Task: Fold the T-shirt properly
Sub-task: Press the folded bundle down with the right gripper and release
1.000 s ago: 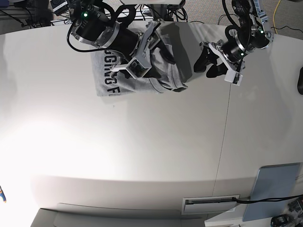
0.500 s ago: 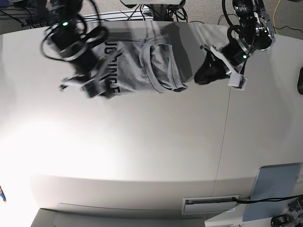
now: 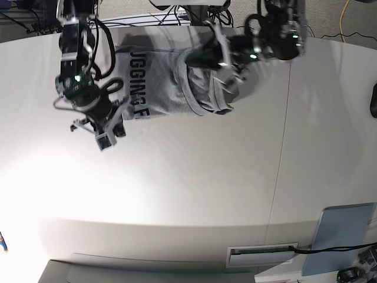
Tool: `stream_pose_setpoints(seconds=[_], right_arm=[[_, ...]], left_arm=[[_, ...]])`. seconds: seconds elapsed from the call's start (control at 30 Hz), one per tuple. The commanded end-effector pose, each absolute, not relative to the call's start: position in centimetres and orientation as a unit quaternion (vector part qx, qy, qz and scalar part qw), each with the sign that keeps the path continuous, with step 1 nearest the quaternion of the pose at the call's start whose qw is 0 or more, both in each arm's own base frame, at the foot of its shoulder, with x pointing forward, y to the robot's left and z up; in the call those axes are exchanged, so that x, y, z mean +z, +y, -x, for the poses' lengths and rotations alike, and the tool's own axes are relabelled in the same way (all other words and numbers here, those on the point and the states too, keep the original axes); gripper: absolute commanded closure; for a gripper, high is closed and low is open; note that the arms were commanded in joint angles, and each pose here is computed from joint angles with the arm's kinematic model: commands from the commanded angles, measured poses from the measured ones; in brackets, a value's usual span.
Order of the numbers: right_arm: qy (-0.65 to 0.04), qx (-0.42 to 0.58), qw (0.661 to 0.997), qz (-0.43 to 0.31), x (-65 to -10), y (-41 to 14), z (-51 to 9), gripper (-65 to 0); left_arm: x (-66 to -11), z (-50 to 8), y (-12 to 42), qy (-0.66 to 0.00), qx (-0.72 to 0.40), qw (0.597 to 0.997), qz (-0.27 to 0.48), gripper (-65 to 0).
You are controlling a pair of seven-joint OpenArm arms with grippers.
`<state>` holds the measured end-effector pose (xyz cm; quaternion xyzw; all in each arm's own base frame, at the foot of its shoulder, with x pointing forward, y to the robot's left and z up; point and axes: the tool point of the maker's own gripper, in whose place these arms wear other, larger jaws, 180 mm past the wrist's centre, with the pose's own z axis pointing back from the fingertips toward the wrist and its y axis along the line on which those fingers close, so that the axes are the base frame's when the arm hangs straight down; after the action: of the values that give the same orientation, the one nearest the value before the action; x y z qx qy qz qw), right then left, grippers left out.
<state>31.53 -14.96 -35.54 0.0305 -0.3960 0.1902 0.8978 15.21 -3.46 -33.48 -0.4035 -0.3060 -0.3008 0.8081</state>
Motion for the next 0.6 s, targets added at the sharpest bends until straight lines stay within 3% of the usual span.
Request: stream_pose_setpoints(seconds=[0.0,0.23,0.57], right_arm=[[-0.406,0.191,0.893,-0.033,-35.1,-14.9,-32.4,0.0],[-0.351,0.229,0.907,-0.040,-38.8,-13.7,-31.9,0.0],[-0.321,0.242,0.914,-0.049,-39.3,-14.3,-30.7,0.0]], left_arm=[[-33.0,-15.5,-4.0,-0.322,-0.303,0.799,0.407,0.0],[-40.2,-15.4,-2.2,-0.283,-0.304,0.847,0.331,0.0],[-45.5,-19.4,7.0,-0.293,-0.244,0.901,0.205,0.0]])
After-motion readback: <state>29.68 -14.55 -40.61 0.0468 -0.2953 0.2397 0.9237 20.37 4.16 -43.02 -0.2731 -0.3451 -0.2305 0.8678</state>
